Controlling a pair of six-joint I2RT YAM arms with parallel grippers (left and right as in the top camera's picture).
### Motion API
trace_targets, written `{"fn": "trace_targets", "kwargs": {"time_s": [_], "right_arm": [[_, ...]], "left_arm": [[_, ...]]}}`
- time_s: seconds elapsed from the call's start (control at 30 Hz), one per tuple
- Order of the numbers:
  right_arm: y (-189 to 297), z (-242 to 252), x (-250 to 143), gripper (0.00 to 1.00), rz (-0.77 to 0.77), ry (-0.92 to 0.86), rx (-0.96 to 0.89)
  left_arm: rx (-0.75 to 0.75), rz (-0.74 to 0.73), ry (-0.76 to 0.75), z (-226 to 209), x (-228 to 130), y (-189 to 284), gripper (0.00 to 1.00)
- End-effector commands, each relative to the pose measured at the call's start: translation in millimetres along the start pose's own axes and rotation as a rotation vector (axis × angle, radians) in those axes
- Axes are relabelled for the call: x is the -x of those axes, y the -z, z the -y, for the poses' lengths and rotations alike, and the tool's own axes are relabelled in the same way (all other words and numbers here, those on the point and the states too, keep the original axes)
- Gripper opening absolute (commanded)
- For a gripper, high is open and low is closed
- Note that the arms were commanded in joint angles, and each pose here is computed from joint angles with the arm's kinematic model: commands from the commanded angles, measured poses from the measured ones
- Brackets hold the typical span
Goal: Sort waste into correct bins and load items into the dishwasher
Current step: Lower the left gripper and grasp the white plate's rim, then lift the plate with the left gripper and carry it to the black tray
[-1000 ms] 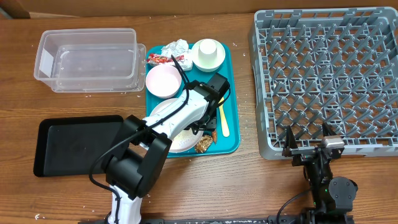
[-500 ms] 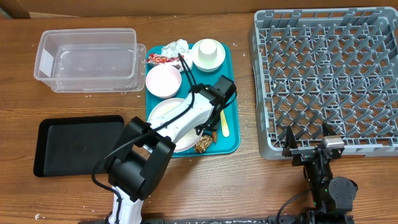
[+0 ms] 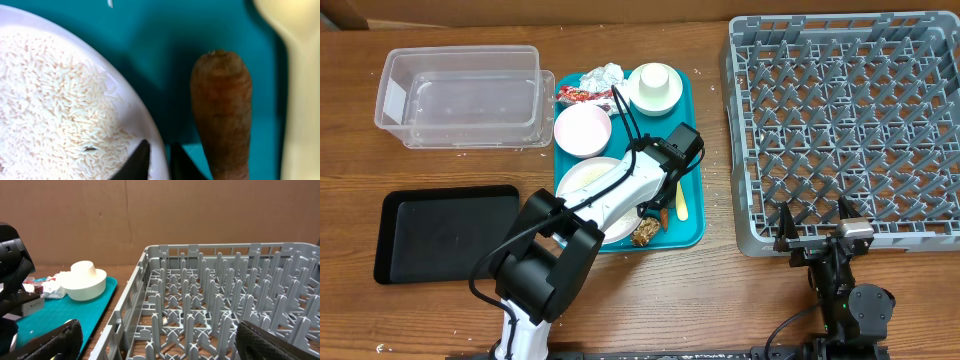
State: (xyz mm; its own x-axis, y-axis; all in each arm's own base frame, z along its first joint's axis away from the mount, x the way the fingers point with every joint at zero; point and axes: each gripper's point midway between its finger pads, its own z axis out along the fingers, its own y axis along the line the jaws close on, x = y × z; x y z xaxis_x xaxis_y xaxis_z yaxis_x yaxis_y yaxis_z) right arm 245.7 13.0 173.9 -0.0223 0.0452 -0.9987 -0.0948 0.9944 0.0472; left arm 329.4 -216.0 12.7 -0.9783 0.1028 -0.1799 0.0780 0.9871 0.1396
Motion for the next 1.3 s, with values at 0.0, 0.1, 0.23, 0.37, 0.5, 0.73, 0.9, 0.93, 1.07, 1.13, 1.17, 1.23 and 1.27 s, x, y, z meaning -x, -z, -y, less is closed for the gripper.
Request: {"fn": "trace_targets", "kwargs": {"time_s": [0.0,0.1,0.23,0.37,0.5,0.73,0.9,0.93,1.07,1.13,1.17,1.23,1.27], "right_arm": [[0,3,-2,1.0,0.005,-0.006,-0.016],[0,3,-2,1.0,0.005,-0.006,-0.016],[0,3,-2,1.0,0.005,-0.007,-0.016],[0,3,-2,1.0,0.005,-0.006,-0.016],[0,3,-2,1.0,0.005,-0.006,-0.016],[0,3,-2,1.0,0.005,-0.006,-0.016],[0,3,-2,1.0,0.005,-0.006,-0.016],[0,3,-2,1.0,0.005,-0.007,-0.016],[0,3,-2,1.0,0.005,-0.007,-0.016],[0,3,-2,1.0,0.005,-0.006,-0.016],[0,3,-2,1.0,0.005,-0.006,-0.016],[0,3,-2,1.0,0.005,-0.006,-0.016],[0,3,-2,1.0,0.005,-0.006,-0.016]], "left_arm": [[0.025,-0.004,-0.007,-3,-2,-5,0.12],[0.027,-0.006,-0.009,-4,-2,-4,0.13],[0.03,-0.012,-0.012,-3,-2,1,0.04],[0.028,-0.008,-0.02,0,4,14,0.04],[0.025,0.008,-0.033,4,14,34,0.04],[0.023,0.011,-0.038,6,22,60,0.04],[0.032,-0.004,-0.042,3,22,74,0.04],[0.035,-0.007,-0.042,2,21,76,0.04],[0.048,-0.022,-0.028,-2,19,84,0.04],[0.054,-0.03,-0.023,-4,18,89,0.04],[0.058,-0.035,-0.015,-5,18,91,0.04],[0.065,-0.044,0.006,-8,16,95,0.04],[0.069,-0.049,0.019,-9,15,97,0.04]]}}
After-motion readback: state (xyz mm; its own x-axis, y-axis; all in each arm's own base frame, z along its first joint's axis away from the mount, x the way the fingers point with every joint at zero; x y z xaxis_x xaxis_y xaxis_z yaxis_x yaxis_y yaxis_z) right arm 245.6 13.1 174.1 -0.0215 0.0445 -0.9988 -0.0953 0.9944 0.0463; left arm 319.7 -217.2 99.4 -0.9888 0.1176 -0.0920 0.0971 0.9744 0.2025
